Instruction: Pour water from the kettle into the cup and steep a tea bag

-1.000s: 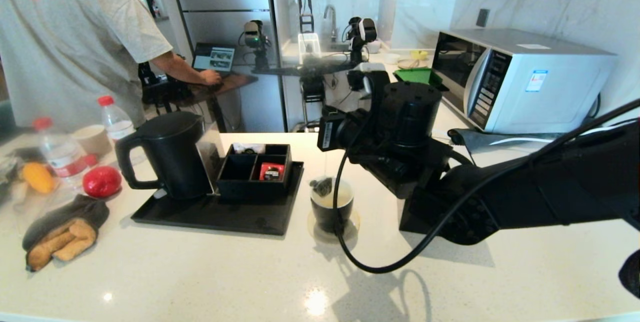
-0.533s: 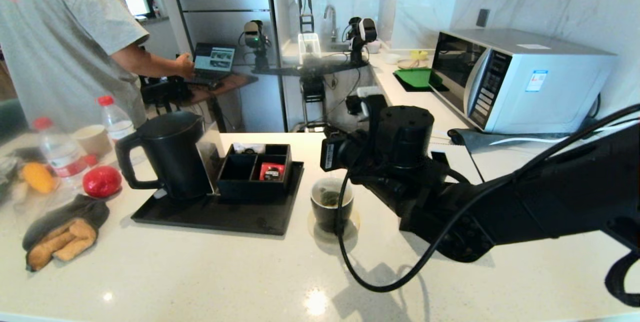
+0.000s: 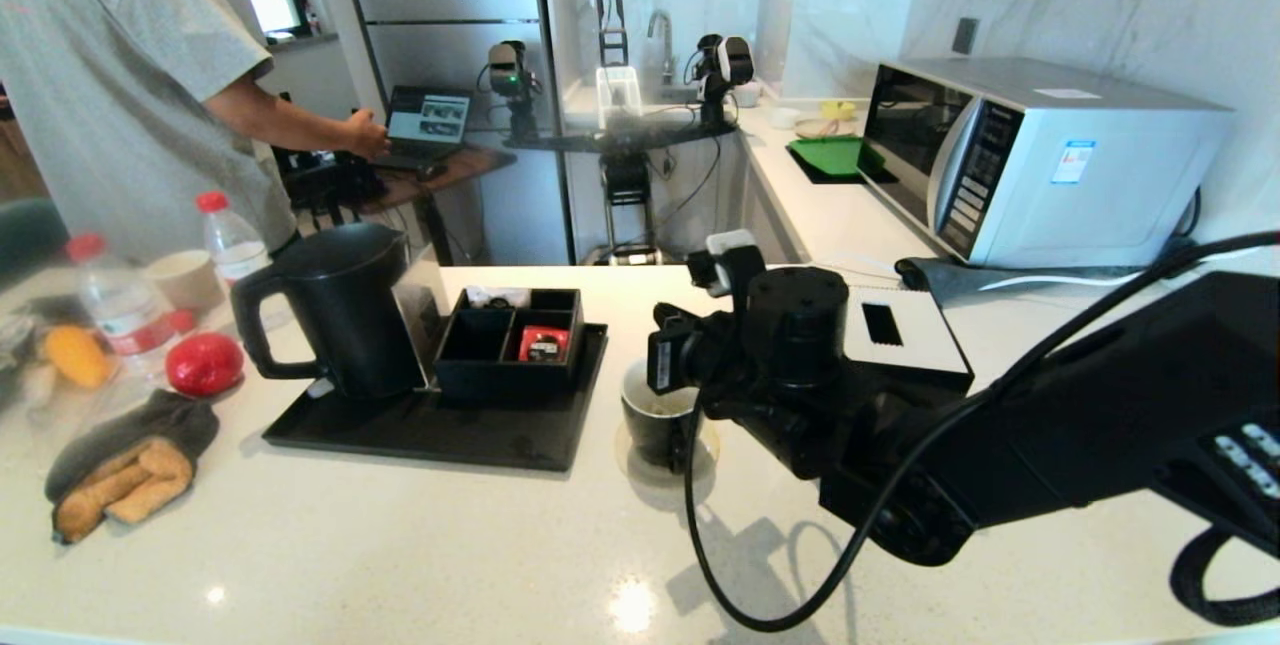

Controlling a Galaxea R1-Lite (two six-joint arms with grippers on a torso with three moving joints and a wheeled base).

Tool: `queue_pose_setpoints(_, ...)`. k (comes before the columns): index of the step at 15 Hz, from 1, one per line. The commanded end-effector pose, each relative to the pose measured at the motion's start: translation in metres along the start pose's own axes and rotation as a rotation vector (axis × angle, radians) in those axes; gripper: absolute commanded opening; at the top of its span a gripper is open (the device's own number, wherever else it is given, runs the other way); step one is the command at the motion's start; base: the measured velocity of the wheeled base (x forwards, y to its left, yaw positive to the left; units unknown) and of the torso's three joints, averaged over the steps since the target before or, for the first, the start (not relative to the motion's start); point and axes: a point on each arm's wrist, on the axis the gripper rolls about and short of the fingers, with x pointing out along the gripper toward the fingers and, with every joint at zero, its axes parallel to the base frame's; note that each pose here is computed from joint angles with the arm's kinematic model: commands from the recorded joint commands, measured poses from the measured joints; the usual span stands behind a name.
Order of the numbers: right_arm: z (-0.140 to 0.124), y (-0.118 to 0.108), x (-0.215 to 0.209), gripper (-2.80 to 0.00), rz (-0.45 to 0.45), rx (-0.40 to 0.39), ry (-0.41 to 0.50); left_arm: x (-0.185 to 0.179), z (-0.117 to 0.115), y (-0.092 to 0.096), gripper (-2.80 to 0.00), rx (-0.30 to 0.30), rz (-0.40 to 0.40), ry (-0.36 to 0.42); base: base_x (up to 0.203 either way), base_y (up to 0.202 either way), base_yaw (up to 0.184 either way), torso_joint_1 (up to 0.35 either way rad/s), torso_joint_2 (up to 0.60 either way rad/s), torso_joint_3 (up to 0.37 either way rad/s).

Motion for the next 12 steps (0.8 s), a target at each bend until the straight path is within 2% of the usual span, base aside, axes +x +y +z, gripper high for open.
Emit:
queue_pose_setpoints(1,-0.007,0.000,0.000,-2.80,-0.003,-0.005,0.016,0.000,0.000,0.000,-2.80,-0.001,0.001,0.000,0.000,0.000,0.000,0.000,0.00,0.000)
queue_pose_setpoints(5,-0.003,0.000,0.000,-2.80,-0.003,0.000,0.003,0.000,0.000,0.000,-2.80,-0.001,0.001,0.000,0.000,0.000,0.000,0.000,0.00,0.000)
queue_pose_setpoints(12,0.054,0.001,-0.013,-2.80,0.010,0.038,-0.141,0.000,0.000,0.000,-2.80,-0.001,0.001,0.000,0.000,0.000,0.000,0.000,0.00,0.000)
